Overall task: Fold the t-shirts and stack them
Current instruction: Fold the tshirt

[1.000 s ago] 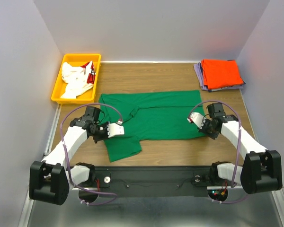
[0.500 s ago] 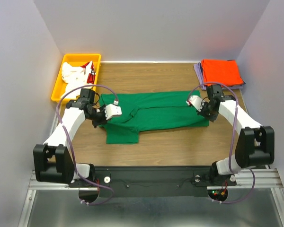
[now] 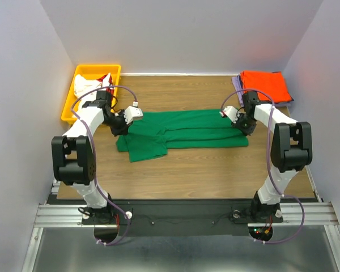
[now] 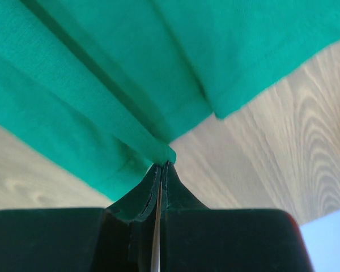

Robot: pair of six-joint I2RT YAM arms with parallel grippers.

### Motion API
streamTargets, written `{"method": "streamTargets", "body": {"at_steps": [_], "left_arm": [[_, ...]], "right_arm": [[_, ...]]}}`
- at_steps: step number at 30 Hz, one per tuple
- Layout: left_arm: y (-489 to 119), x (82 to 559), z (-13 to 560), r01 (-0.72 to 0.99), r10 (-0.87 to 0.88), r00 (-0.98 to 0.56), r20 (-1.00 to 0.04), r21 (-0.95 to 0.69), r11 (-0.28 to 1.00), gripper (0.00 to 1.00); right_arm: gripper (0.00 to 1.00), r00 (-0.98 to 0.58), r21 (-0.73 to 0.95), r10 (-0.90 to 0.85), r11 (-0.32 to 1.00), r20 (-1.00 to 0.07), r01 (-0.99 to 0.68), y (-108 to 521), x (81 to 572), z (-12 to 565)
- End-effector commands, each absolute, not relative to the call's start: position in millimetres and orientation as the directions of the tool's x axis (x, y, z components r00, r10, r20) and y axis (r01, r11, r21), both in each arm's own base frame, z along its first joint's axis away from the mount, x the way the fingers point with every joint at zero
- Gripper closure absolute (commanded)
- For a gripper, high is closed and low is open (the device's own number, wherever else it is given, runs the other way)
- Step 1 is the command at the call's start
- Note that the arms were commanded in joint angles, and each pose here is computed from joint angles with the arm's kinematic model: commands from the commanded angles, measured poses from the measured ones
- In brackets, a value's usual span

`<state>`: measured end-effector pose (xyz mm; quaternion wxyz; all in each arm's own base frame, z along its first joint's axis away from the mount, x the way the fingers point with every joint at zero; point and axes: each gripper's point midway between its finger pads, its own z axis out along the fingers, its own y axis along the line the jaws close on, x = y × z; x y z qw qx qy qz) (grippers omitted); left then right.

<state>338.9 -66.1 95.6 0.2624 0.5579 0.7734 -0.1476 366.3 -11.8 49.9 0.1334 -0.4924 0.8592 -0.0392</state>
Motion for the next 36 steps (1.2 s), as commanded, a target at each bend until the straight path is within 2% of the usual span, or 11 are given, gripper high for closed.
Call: {"method": "streamTargets", "body": {"at_steps": [1,10,18,33,35,36], "left_arm": [[-69.6,359.3,102.1,0.925,0.752,-0.268,-0.602,0.058,0.376,1.00],[-68.0,376.3,78.9,0.906,0.734,-0.329,-0.594,0.021,0.423,1.00],[-66.9,377.8,98.9,0.911,0.737,-0.316,-0.597,0.027,0.412,1.00],[-59.8,408.9,60.7,0.868,0.715,-0.382,-0.586,0.038,0.495,1.00],[-58.8,410.5,57.4,0.865,0.715,-0.391,-0.580,0.033,0.500,0.99],[-58.6,410.5,56.9,0.864,0.715,-0.395,-0.577,0.030,0.502,0.95]], "right_arm": [[0.99,-0.483,-0.237,-0.845,0.530,-0.231,-0.814,-11.8,396.1,54.2],[0.99,-0.519,-0.222,-0.824,0.562,-0.226,-0.797,-12.4,412.5,35.9],[1.00,-0.496,-0.264,-0.835,0.547,-0.237,-0.794,-17.9,411.2,54.7],[0.99,-0.556,-0.231,-0.791,0.609,-0.256,-0.759,-14.7,434.6,38.0],[0.97,-0.562,-0.226,-0.781,0.619,-0.271,-0.752,-11.7,436.6,39.9],[0.88,-0.572,-0.228,-0.771,0.632,-0.280,-0.740,-11.2,438.6,42.7]]}}
